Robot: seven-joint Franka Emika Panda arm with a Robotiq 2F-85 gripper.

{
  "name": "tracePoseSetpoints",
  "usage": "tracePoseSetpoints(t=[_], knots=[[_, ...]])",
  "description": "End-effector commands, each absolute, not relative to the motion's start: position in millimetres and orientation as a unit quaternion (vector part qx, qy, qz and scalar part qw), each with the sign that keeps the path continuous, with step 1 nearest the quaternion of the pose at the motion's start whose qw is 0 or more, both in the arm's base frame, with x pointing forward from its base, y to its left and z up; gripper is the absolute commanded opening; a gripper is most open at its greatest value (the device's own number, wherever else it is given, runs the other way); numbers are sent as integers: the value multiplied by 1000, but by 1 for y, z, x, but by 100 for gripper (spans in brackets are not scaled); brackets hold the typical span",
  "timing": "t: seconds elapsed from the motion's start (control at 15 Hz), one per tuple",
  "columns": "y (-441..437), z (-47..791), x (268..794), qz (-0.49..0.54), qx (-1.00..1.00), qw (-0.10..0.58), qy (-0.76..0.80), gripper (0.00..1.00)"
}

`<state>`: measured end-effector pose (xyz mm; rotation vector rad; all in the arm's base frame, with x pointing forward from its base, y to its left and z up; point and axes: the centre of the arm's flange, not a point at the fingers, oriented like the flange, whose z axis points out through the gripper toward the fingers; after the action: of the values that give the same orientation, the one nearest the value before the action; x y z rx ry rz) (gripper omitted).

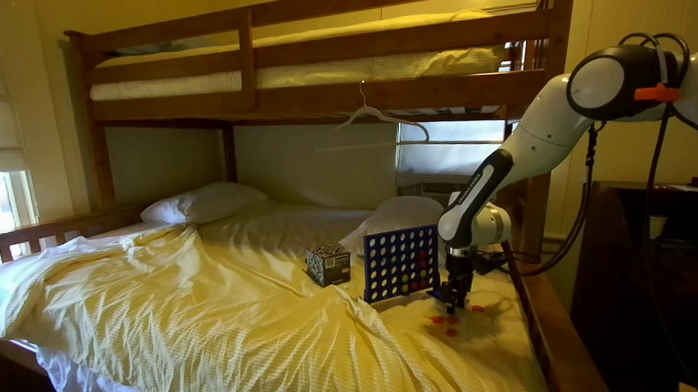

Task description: Put one yellow chip in the blue gameboard.

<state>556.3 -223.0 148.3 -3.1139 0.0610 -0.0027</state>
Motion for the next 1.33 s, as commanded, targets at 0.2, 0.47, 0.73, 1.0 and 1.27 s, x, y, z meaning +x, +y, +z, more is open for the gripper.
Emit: tracePoseSetpoints(t=[0.2, 0.47, 0.73, 1.0, 1.27], knots=[[-224, 143, 563, -13, -999, 16, 28, 10], [-221, 151, 558, -19, -999, 17, 27, 10], [-208, 175, 542, -38, -998, 17, 37, 10], [-197, 200, 525, -63, -996, 18, 57, 10], [-185, 234, 502, -128, -987, 23, 92, 10]])
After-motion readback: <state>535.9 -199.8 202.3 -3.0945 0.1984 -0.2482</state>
